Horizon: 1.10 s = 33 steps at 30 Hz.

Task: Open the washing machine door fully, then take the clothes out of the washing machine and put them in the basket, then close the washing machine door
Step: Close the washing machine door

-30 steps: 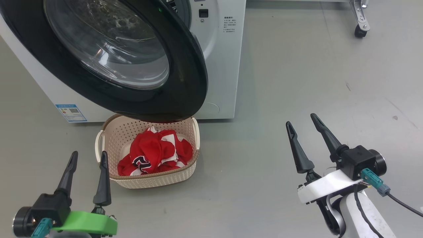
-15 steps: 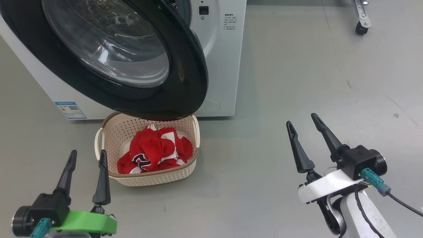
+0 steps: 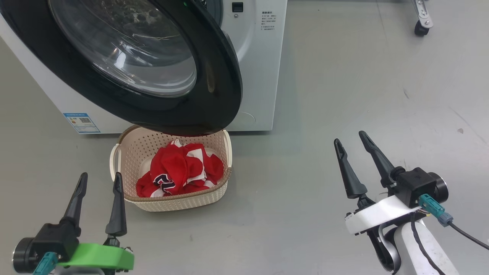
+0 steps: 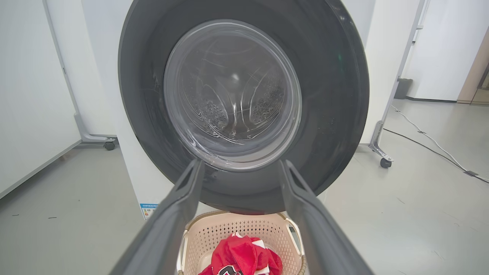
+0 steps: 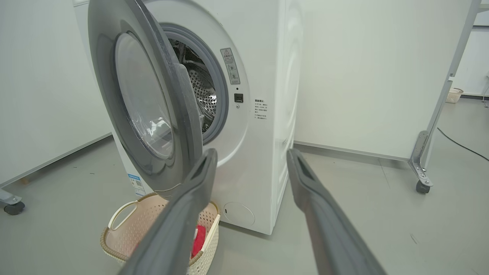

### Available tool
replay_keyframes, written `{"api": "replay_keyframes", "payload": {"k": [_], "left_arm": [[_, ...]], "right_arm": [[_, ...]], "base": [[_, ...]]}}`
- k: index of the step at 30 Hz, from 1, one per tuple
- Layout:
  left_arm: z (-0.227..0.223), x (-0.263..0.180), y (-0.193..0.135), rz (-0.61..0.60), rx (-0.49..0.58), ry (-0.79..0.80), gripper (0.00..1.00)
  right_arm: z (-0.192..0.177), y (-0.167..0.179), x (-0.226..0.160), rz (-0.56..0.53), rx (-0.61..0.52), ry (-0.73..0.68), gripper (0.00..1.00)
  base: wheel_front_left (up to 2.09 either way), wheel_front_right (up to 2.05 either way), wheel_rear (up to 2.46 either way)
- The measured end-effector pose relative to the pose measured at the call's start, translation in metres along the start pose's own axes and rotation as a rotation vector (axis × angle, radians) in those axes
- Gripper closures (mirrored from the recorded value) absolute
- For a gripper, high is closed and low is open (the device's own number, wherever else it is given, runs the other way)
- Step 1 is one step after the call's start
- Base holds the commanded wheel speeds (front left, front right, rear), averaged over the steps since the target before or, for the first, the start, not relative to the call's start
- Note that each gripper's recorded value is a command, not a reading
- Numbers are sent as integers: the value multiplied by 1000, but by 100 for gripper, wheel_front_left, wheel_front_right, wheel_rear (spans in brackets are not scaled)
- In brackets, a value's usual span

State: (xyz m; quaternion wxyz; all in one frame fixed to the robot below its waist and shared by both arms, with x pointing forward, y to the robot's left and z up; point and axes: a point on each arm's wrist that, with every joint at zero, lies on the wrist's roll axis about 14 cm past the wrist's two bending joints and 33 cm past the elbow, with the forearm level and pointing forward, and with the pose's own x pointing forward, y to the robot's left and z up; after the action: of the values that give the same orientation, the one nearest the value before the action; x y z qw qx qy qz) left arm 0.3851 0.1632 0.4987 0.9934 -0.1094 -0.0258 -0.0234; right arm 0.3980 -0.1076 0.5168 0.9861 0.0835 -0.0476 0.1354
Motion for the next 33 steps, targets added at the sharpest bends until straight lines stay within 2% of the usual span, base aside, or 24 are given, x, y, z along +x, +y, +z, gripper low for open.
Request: {"api": "replay_keyframes", "payload": {"k": [1, 2, 8, 13, 21, 27, 33], "left_arm": [[0, 0, 0, -1, -1, 1, 0], [-1, 0, 0, 0, -1, 1, 0], [-7, 1, -2, -9, 3, 17, 0], [-15, 2, -2, -7, -2, 40, 0], [-17, 16, -1, 0, -14, 31, 0], [-28, 23, 0, 7, -25, 55, 0], [-35, 30, 7, 22, -19, 70, 0]], "right_arm": [[0, 0, 0, 0, 0, 1, 60], [-1, 0, 0, 0, 1, 2, 100], [-7, 3, 3, 13, 9, 15, 100], [-15, 14, 13, 74, -7, 36, 100], [-14, 43, 47, 226, -67, 13, 100], [-20, 69, 73, 365, -106, 9, 100], [-34, 83, 97, 461, -138, 23, 100]], "base": [[0, 0, 0], [0, 0, 0], [0, 0, 0], [0, 0, 0], [0, 0, 0], [0, 0, 0], [0, 0, 0]]}}
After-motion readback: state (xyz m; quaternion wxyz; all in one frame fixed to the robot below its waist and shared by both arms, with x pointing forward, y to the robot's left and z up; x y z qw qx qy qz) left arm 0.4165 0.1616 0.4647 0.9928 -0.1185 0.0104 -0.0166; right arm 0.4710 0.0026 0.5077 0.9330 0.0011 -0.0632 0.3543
